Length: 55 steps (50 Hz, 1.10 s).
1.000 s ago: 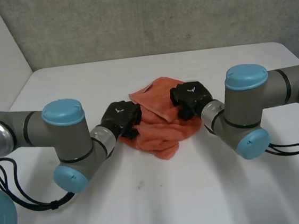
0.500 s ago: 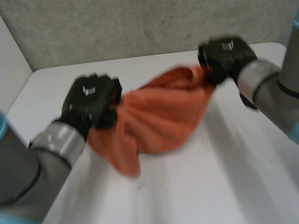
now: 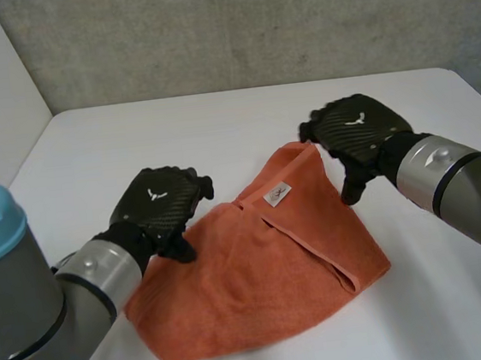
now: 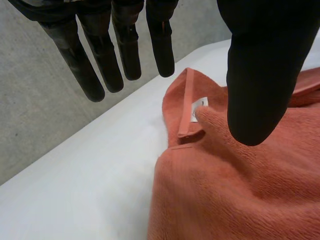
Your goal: Fold the laundry
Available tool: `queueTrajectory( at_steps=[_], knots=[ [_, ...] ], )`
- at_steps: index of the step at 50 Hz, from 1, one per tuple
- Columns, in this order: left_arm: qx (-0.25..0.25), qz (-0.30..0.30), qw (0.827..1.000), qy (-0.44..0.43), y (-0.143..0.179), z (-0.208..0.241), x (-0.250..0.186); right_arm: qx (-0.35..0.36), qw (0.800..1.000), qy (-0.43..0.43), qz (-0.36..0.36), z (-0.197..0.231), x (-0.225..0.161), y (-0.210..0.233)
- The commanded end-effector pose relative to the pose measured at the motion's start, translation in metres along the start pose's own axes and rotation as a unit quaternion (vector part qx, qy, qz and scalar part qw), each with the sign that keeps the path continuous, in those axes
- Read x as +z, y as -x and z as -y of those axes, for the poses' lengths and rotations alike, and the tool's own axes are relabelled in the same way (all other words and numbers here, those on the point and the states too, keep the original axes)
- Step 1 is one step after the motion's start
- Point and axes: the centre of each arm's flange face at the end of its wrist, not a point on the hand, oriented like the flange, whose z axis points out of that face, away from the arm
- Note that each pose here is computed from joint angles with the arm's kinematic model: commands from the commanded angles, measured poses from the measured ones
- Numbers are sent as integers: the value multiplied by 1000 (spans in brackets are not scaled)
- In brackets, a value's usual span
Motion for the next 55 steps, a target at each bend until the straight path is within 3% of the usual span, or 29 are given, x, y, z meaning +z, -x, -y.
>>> queueTrajectory(
  at_steps=[1, 17, 24, 40, 55],
  knots=[
    [-3, -11, 999, 30, -1, -18, 30, -158, 982, -32, 95, -11, 0, 26],
    [9, -38, 998, 50, -8, -44, 86, -187, 969, 14, 159, -55, 21, 52],
    [20, -68, 996, 55, -14, -53, 102, -244, 956, 23, 163, -66, 22, 53],
    [17, -83, 994, 63, -19, -68, 114, -248, 951, 42, 182, -87, 33, 59],
    [21, -74, 996, 46, -15, -55, 112, -248, 951, 38, 182, -90, 41, 59]
  ],
)
